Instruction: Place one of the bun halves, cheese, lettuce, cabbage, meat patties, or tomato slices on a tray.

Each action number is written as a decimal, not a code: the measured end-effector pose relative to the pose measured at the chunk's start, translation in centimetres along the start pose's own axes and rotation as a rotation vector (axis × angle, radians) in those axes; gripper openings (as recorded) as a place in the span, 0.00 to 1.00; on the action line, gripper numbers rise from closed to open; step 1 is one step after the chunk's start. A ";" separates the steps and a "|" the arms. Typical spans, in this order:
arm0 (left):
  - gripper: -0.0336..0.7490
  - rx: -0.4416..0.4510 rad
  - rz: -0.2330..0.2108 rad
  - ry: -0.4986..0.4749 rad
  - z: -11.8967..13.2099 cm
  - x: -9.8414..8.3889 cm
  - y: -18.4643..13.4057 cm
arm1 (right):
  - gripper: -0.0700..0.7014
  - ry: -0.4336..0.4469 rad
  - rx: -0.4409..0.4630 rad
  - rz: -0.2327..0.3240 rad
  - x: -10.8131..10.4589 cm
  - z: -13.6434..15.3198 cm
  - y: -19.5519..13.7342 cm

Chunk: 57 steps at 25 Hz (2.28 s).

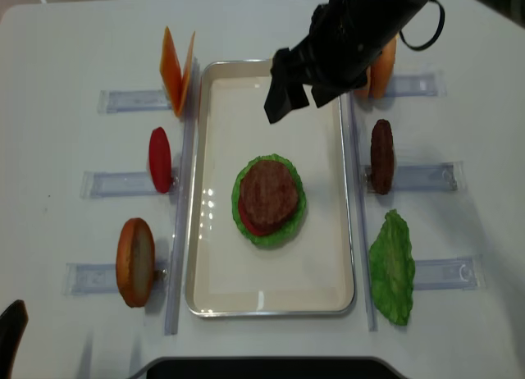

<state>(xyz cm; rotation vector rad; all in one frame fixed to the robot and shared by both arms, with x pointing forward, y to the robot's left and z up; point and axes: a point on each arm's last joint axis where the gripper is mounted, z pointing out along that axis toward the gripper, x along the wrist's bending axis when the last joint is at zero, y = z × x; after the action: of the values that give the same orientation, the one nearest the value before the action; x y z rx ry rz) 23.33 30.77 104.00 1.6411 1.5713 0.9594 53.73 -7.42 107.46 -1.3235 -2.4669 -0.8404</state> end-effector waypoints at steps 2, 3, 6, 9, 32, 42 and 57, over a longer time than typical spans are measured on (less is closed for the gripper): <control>0.85 0.000 0.000 0.000 0.0 0.0 0.0 | 0.86 -0.013 -0.024 -0.006 0.9 -1.9 0.6; 0.85 0.000 0.000 0.000 0.0 0.0 0.0 | 0.86 -0.023 -0.021 -0.004 1.1 -2.5 0.7; 0.85 0.000 0.000 0.000 0.0 0.0 0.0 | 0.86 -0.048 -0.007 -0.002 1.4 -3.4 0.9; 0.85 0.000 0.000 0.000 0.0 0.0 0.0 | 0.86 -0.112 0.006 0.042 0.9 -3.6 0.8; 0.85 0.000 0.000 0.000 0.0 0.0 0.0 | 0.86 -0.619 -0.068 0.481 -16.8 -13.6 -2.8; 0.83 0.000 0.000 0.000 0.0 0.0 0.0 | 0.86 -0.732 -0.121 0.663 -21.0 -20.0 -8.8; 0.75 0.000 0.000 0.000 0.0 0.0 0.0 | 0.82 -0.753 -0.165 0.617 -6.8 -16.7 -25.0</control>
<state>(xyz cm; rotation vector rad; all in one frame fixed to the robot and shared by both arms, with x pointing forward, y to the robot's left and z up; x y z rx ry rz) 23.33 30.77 104.00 1.6411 1.5713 0.9594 35.93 -32.55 108.52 -2.6500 -2.1804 -0.4313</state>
